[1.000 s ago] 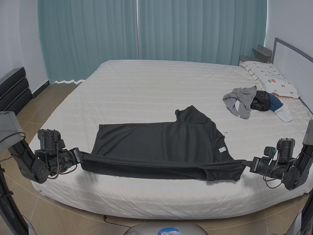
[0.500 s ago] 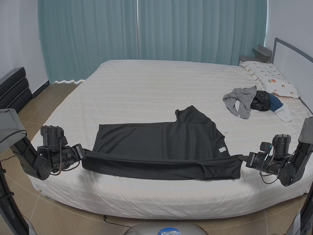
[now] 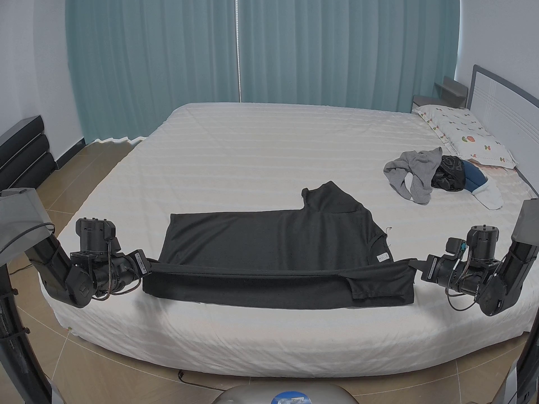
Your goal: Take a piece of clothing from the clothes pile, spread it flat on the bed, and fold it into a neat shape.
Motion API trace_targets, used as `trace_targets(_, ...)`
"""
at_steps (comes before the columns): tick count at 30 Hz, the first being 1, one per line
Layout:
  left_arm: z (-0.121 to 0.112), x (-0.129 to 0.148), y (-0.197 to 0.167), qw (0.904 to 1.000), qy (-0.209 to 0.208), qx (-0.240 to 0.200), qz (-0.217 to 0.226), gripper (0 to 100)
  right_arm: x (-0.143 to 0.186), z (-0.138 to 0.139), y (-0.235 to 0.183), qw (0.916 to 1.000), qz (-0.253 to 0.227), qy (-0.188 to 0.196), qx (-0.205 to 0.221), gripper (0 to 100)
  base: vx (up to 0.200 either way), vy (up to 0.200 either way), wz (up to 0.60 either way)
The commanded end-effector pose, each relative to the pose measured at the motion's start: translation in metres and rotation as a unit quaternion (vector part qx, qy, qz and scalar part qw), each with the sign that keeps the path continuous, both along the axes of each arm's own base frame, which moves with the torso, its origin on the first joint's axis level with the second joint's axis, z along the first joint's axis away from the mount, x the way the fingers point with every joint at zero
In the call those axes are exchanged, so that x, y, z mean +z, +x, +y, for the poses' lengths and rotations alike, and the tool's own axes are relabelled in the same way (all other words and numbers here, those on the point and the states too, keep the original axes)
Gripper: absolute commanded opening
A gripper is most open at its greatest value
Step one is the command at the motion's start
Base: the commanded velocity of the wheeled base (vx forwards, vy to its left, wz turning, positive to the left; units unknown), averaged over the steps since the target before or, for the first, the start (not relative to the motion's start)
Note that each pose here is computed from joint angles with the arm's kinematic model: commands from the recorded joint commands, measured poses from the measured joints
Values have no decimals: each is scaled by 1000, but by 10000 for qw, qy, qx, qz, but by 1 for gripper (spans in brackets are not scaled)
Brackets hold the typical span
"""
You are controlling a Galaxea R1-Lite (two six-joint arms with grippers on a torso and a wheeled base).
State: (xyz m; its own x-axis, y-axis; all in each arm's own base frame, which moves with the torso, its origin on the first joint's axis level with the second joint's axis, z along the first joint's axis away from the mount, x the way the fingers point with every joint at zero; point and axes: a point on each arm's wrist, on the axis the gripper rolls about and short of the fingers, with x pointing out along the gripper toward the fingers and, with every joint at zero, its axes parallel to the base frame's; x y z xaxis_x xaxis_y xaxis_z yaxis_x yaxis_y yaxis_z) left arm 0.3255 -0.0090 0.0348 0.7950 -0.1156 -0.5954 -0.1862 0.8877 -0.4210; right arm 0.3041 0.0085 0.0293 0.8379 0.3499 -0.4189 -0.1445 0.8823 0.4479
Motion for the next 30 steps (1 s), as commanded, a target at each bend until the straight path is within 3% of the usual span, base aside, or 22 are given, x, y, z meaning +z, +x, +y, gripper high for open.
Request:
trace_targets(1,0,-14,9,9999,-8,10,130,0,-5,3,7,10000,84,0,53,0,0,0,0)
trace_targets(8,-1,-21,22,9999,-27,16,118,0,-8,4,24,9998,209,-49,-37,0,0,0,0)
trace_targets(21,-1,-35,45,9984,-436,334,116,0,-29,7,46,9995,280,-106,-109,0,0,0,0)
trace_targets(22,-1,-36,47,9980,-498,379,110,0,-30,7,47,9995,277,-93,-116,100,0,0,0)
trace_targets(23,-1,-36,48,9976,-541,411,108,0,-32,7,49,9995,287,-68,-130,100,0,0,0)
trace_targets(24,-1,-37,50,9975,-554,419,95,100,-32,8,50,9995,293,-36,-139,100,0,0,0)
trace_targets(30,-1,-34,54,9955,-761,563,32,100,-30,10,52,9984,346,325,-296,100,0,0,0)
